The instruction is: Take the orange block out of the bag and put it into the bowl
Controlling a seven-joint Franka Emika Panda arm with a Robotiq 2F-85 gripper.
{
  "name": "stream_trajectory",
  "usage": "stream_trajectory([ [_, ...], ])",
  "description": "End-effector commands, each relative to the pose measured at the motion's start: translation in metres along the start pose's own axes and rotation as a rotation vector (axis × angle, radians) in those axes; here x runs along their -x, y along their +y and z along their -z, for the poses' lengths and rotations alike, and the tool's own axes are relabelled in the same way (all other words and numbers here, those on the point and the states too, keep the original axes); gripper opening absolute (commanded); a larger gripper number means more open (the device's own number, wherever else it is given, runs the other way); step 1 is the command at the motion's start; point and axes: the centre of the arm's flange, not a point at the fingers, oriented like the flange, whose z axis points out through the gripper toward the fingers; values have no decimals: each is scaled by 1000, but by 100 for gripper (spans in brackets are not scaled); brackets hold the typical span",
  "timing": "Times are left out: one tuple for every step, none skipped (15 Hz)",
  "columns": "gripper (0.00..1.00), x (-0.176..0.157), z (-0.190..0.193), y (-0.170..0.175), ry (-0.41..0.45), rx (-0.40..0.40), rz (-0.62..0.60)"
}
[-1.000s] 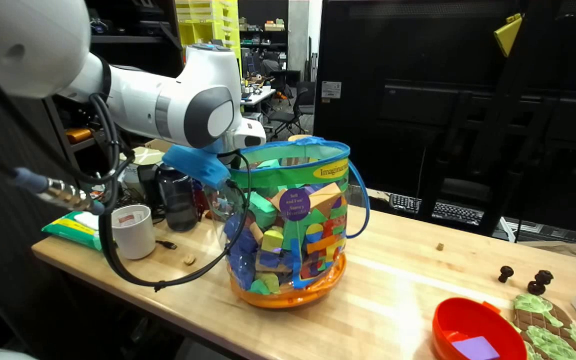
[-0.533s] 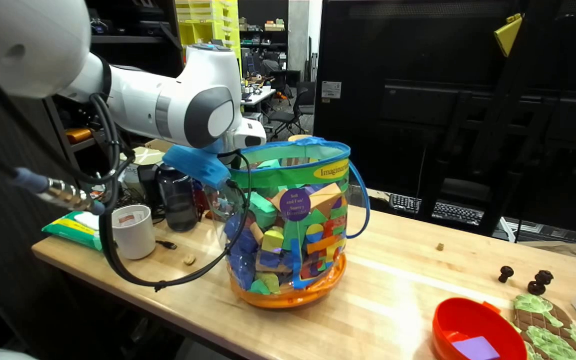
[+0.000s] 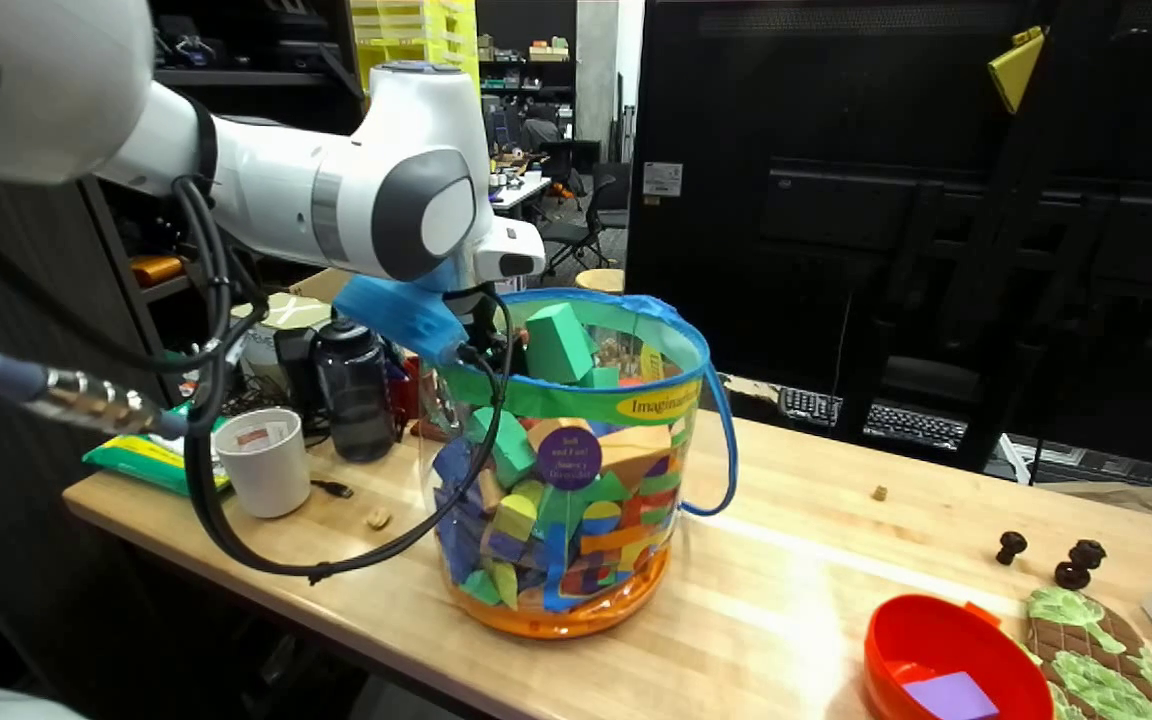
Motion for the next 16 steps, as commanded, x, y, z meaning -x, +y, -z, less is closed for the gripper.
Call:
stream_trajectory([
  [100, 5, 33, 7, 76, 40, -49],
  [100, 5, 39, 9, 94, 49, -60],
  [100, 5, 46, 11, 111, 57, -72],
  [100, 5, 53, 13, 128, 64, -83],
  [100, 4, 58, 16, 143, 69, -94],
  [100, 4, 63, 17, 161, 74, -108],
  [100, 5, 68, 20, 173, 77, -116],
  [100, 5, 72, 22, 185, 80, -126],
  [100, 5, 75, 25, 194, 83, -136],
  [100, 4, 78, 28, 202, 85, -147],
  [100, 4, 80, 31, 211, 88, -154],
  [100, 4, 82, 33, 216, 88, -163],
  [100, 3, 83, 37, 220, 90, -171],
  [100, 2, 84, 40, 225, 93, -177],
  [100, 1, 86, 42, 232, 96, -184],
  [100, -2, 86, 45, 243, 100, -180],
])
